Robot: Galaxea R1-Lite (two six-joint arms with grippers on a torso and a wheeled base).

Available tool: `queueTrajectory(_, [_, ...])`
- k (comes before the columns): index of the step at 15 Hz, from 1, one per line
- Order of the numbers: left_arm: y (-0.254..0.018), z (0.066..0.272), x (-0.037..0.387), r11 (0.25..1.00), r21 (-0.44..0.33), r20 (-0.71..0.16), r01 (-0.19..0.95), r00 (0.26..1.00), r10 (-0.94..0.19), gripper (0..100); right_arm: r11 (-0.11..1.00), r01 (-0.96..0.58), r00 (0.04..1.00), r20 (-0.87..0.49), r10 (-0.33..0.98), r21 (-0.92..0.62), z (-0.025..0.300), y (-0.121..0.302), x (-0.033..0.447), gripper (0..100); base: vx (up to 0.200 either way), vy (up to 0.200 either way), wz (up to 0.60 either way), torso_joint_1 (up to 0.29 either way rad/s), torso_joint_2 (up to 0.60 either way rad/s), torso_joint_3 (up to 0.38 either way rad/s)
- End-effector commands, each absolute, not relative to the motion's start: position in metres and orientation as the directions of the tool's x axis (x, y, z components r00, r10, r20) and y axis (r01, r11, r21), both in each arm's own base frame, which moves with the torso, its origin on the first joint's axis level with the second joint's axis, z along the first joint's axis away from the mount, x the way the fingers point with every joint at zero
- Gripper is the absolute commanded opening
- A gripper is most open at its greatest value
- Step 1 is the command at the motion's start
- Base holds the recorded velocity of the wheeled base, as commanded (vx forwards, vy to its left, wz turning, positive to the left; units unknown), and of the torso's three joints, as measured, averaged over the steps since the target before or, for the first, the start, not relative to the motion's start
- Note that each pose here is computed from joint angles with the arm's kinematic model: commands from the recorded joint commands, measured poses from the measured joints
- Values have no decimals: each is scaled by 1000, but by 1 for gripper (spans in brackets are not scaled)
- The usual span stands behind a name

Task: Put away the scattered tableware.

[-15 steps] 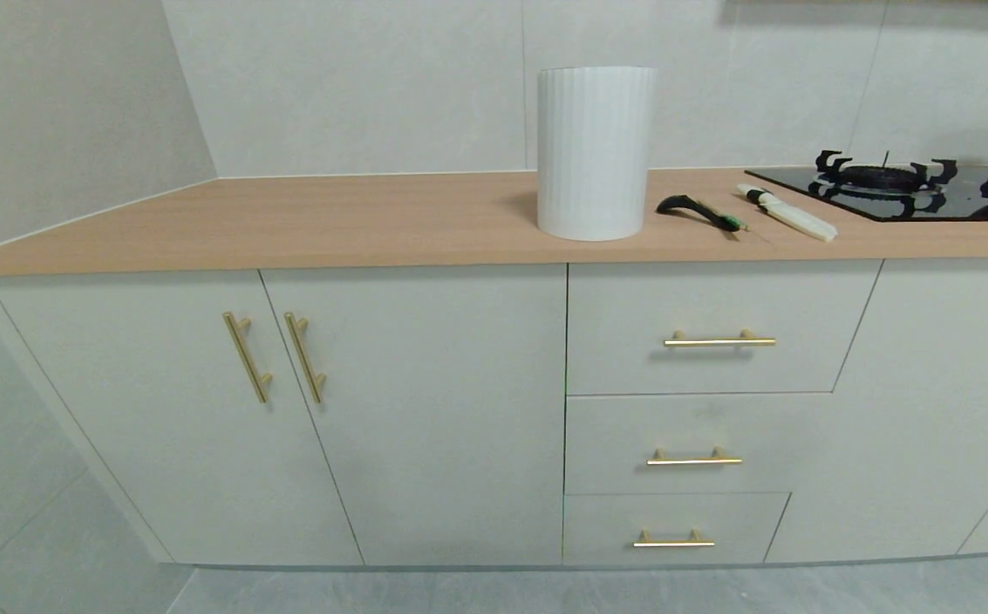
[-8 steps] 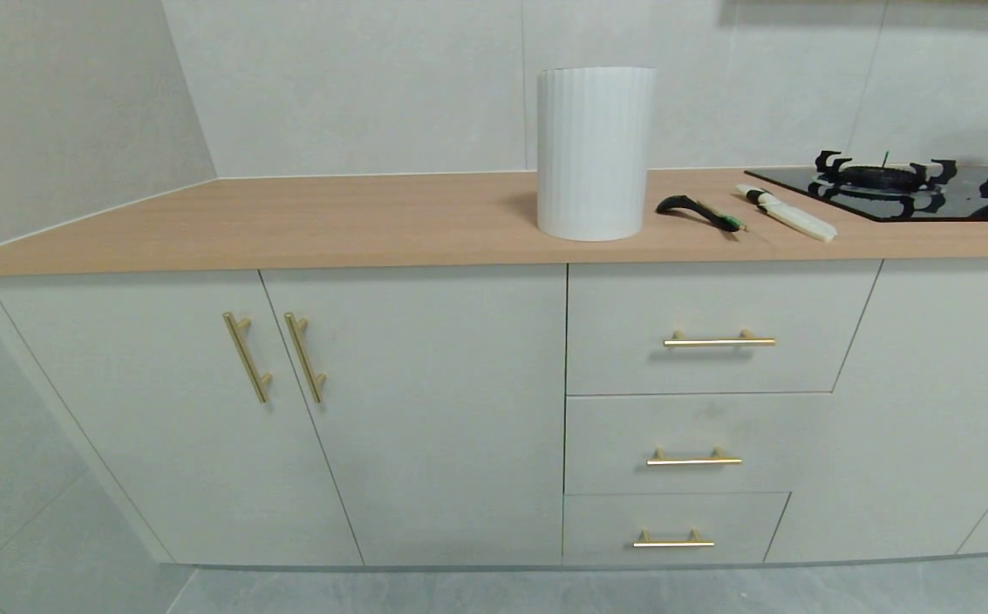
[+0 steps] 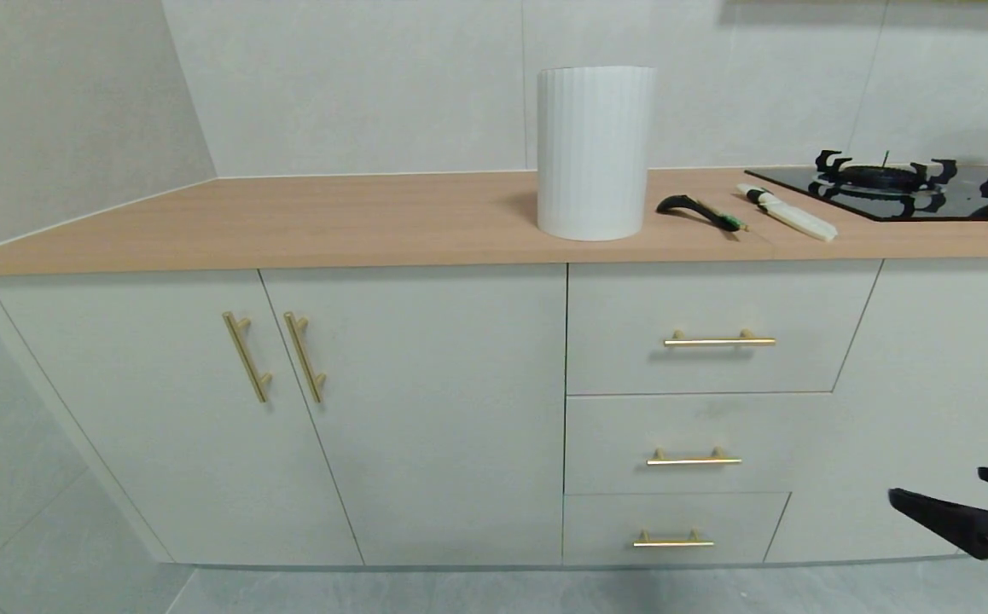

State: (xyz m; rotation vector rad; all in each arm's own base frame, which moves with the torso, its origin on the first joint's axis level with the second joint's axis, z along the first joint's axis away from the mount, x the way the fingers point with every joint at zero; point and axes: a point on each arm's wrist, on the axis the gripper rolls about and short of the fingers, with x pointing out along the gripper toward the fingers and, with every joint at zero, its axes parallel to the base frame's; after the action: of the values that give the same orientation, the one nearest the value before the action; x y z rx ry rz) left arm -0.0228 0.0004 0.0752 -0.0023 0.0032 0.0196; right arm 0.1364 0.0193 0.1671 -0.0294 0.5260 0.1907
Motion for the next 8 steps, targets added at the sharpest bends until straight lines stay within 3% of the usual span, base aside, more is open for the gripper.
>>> queueTrajectory(1, [0,75,-23,1000,-3,-3,-20,1000,20,100,979,-202,744,-646,171,27,142,32,207,100,0,0,0,0,0,0])
queueTrajectory(4, [0,75,-23,1000,-3,-3,-20,1000,20,100,974,-224,638,-753,162,20,102,43,263,100,0,0,0,0,0,0])
queueTrajectory(5, [0,75,-23,1000,-3,-3,-20,1000,20,100,974,-224,636,-755,162,20,100,44,265,100,0,0,0,0,0,0])
queueTrajectory(6, [0,75,-23,1000,-3,-3,-20,1000,20,100,975,-221,609,-779,152,18,70,48,290,100,0,0,0,0,0,0])
queueTrajectory(8, [0,75,-23,1000,-3,-3,-20,1000,20,100,974,-227,620,-770,150,7,46,54,303,100,0,0,0,0,0,0])
